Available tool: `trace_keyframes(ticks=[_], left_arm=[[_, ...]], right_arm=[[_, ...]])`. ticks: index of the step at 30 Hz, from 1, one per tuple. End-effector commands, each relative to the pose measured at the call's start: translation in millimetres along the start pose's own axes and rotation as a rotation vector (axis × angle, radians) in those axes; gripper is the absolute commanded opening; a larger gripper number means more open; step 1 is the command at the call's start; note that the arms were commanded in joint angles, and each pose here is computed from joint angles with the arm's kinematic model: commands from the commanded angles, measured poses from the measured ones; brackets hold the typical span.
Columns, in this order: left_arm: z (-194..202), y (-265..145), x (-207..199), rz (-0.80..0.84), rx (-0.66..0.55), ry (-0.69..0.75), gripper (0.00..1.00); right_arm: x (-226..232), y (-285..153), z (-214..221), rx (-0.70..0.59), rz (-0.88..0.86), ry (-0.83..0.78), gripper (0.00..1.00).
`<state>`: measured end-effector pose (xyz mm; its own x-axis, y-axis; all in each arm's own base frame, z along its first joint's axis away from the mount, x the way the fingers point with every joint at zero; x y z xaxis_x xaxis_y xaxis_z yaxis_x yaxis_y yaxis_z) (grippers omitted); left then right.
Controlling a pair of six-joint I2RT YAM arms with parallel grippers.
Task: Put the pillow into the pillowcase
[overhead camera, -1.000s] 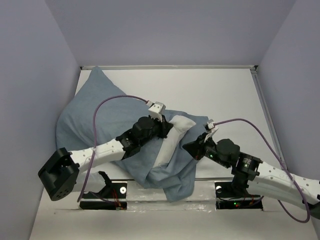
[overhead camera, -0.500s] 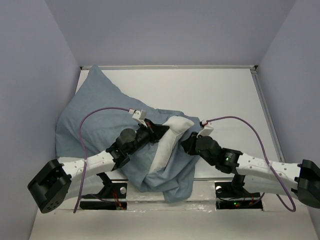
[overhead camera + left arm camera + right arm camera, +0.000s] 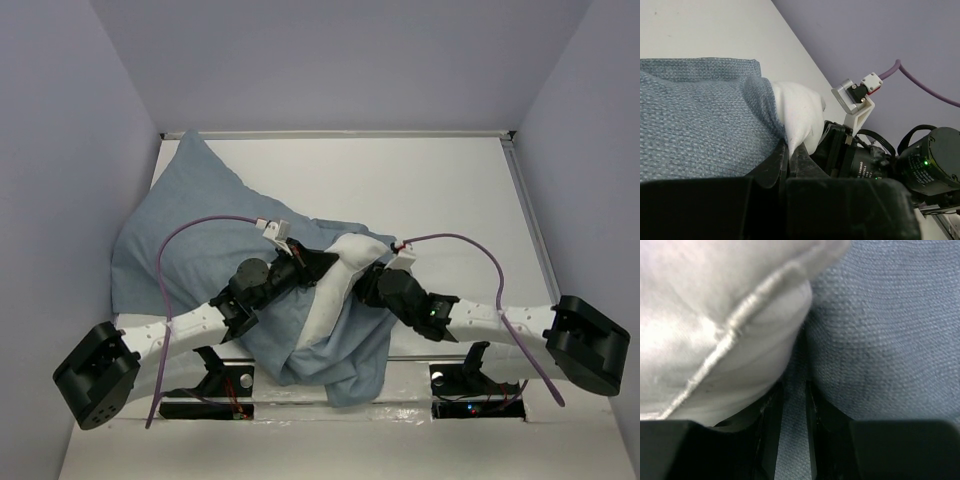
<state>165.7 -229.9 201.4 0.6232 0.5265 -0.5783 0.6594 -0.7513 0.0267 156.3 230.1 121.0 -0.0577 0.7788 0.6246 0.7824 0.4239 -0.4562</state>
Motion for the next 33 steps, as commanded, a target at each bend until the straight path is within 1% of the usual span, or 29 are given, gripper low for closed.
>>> trace_keyframes(ticks=[1, 2, 3, 5, 8, 9, 10, 11, 12, 13, 14, 20, 21, 22, 23, 25, 26, 29, 30, 31, 32, 33], left_arm=[[-19, -3, -20, 0.121, -0.090, -0.035, 0.00], [-18, -3, -20, 0.123, -0.087, -0.035, 0.00], [-18, -3, -20, 0.120, -0.086, -0.035, 0.00], [-16, -3, -19, 0.118, -0.078, -0.032, 0.00], [-15, -3, -19, 0.122, -0.073, -0.033, 0.00], [-15, -3, -19, 0.126, -0.076, -0.034, 0.00], [-15, -3, -19, 0.127, -0.075, -0.033, 0.00], [-16, -3, -20, 0.129, -0.077, -0.034, 0.00], [-18, -3, -22, 0.136, -0.080, -0.034, 0.00], [-18, -3, -22, 0.138, -0.078, -0.033, 0.00], [-18, -2, -22, 0.138, -0.078, -0.033, 0.00], [-17, -1, -23, 0.149, -0.073, -0.042, 0.00], [-17, -2, -23, 0.149, -0.073, -0.043, 0.00], [-17, -2, -23, 0.149, -0.073, -0.045, 0.00], [-18, -2, -24, 0.151, -0.075, -0.045, 0.00], [-18, -2, -24, 0.151, -0.075, -0.043, 0.00], [-18, -2, -23, 0.148, -0.074, -0.040, 0.00], [-18, 1, -20, 0.115, -0.067, -0.020, 0.00], [-13, 3, -12, 0.056, -0.043, 0.010, 0.00], [-17, 6, -11, 0.033, -0.046, 0.032, 0.00], [-12, 7, -3, -0.030, -0.003, 0.060, 0.00], [-12, 9, 7, -0.115, -0.007, 0.113, 0.00]], right_arm=[[17, 6, -11, -0.085, -0.123, 0.081, 0.26], [19, 6, -12, -0.090, -0.136, 0.081, 0.23], [19, 6, -13, -0.095, -0.147, 0.080, 0.17], [21, 4, -15, -0.113, -0.176, 0.079, 0.00], [17, 0, -17, -0.135, -0.180, 0.086, 0.00], [17, -2, -19, -0.145, -0.183, 0.090, 0.06], [13, -1, -19, -0.144, -0.169, 0.090, 0.17], [12, -2, -18, -0.135, -0.166, 0.093, 0.29], [12, -4, -17, -0.115, -0.168, 0.092, 0.46], [11, -5, -15, -0.102, -0.171, 0.089, 0.49], [10, -5, -13, -0.091, -0.174, 0.095, 0.50], [19, 0, -6, -0.025, -0.209, 0.090, 0.48], [20, 1, -5, -0.021, -0.209, 0.093, 0.46], [19, 4, -4, -0.019, -0.198, 0.092, 0.41], [20, 4, -5, -0.023, -0.198, 0.098, 0.26], [17, 6, -5, -0.043, -0.176, 0.098, 0.10], [17, 6, -7, -0.054, -0.173, 0.098, 0.00], [15, -7, -18, -0.119, -0.205, 0.094, 0.00], [12, -11, -22, -0.143, -0.198, 0.090, 0.00], [10, -16, -25, -0.152, -0.190, 0.082, 0.00], [7, -28, -33, -0.170, -0.192, 0.062, 0.00], [6, -35, -39, -0.194, -0.185, 0.060, 0.00]])
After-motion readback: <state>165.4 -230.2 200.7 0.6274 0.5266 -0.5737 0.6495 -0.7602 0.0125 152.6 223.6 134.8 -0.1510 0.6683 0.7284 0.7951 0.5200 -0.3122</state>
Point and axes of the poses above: each gripper's point midway between its finger pads, its own y axis out along the fingers, its own x axis along the line the jaws close on, z = x × y, the point moved 8 cm from there along -y, back along the fingers, and after that the axes turned 6 degrees about y, right-handed, at the moved point
